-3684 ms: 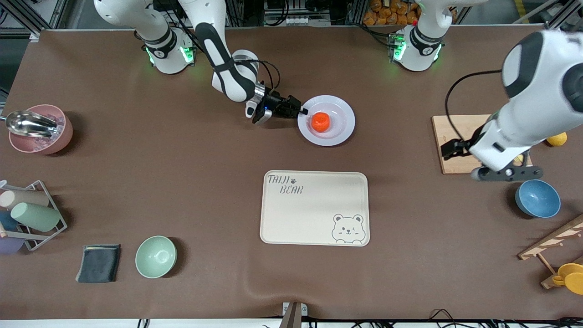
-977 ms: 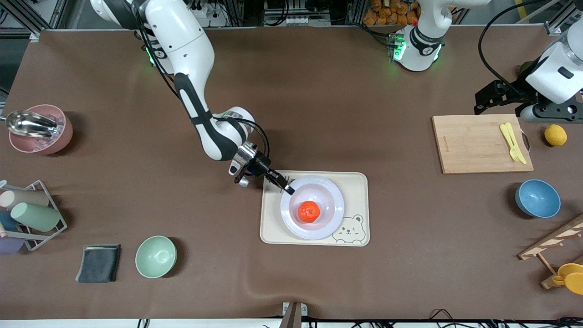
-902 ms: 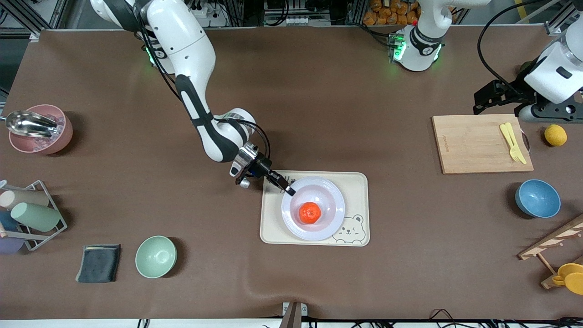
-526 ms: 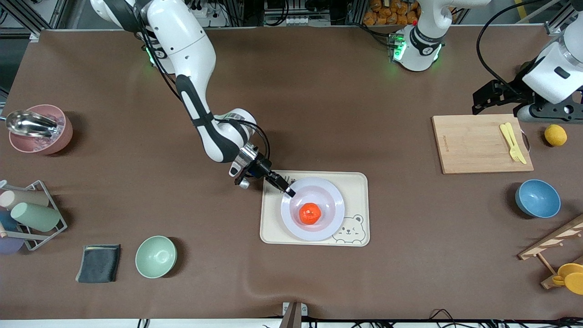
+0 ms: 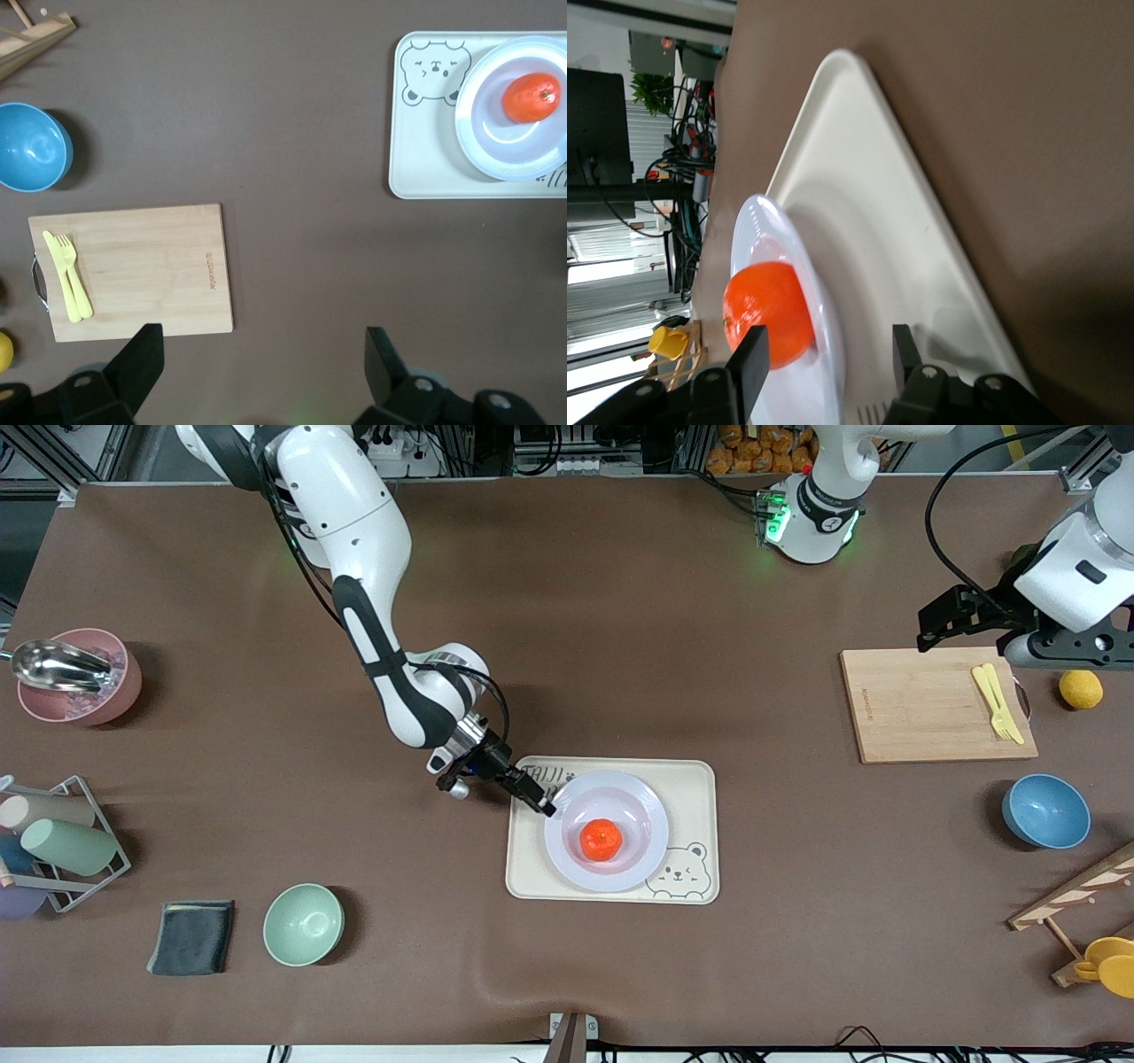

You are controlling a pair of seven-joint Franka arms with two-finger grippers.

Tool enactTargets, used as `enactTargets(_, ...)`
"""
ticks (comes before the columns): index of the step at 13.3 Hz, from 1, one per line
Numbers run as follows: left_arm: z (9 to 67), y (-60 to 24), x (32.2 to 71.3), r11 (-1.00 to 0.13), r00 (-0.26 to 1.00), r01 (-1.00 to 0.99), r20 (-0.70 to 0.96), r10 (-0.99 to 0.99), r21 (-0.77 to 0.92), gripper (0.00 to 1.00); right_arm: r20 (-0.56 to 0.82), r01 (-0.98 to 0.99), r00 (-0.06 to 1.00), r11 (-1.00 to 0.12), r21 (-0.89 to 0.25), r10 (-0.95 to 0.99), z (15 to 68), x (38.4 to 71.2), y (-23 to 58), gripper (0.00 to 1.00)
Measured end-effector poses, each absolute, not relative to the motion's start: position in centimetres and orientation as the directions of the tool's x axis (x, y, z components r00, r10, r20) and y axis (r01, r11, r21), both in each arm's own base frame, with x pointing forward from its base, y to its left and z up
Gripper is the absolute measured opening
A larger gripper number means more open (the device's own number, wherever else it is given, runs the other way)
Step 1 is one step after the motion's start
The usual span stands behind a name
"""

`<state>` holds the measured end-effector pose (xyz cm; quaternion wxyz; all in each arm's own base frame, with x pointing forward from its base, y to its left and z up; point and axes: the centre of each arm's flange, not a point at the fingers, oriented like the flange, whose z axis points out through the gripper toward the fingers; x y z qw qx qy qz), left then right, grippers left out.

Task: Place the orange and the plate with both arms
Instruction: 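Lower the plate onto the tray and open the right gripper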

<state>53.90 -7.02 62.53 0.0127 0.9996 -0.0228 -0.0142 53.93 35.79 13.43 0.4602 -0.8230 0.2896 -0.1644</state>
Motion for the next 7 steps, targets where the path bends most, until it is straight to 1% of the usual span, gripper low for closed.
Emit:
enactTargets(1,62.6,-7.0,53.9,-0.999,0.999,-0.045,-0.024,-0.046,0.026,1.0,-0.007,-0.339,0.78,-0.413,-0.845,-0.626,13.5,54.3,35.3,0.62)
enactTargets(3,62.7,-7.0,54.1,-0.999,0.999,-0.046,-0.011,-0.046,0.019,1.0,-0.059,-0.385,0.789,-0.416,-0.824,-0.612,13.9,55.0,35.0,0.63)
enactTargets(6,63.2,-8.5,54.4,-0.99,0.994,-0.095,0.048,-0.1,-0.105,1.0,-0.124,-0.444,0.788,-0.417,-0.793,-0.604,15.0,56.1,35.2,0.62)
enactTargets(7,63.3,-9.9,54.2,-0.988,0.992,-0.107,0.056,-0.114,-0.115,1.0,-0.134,-0.458,0.785,-0.422,-0.783,-0.604,15.3,56.4,35.0,0.62)
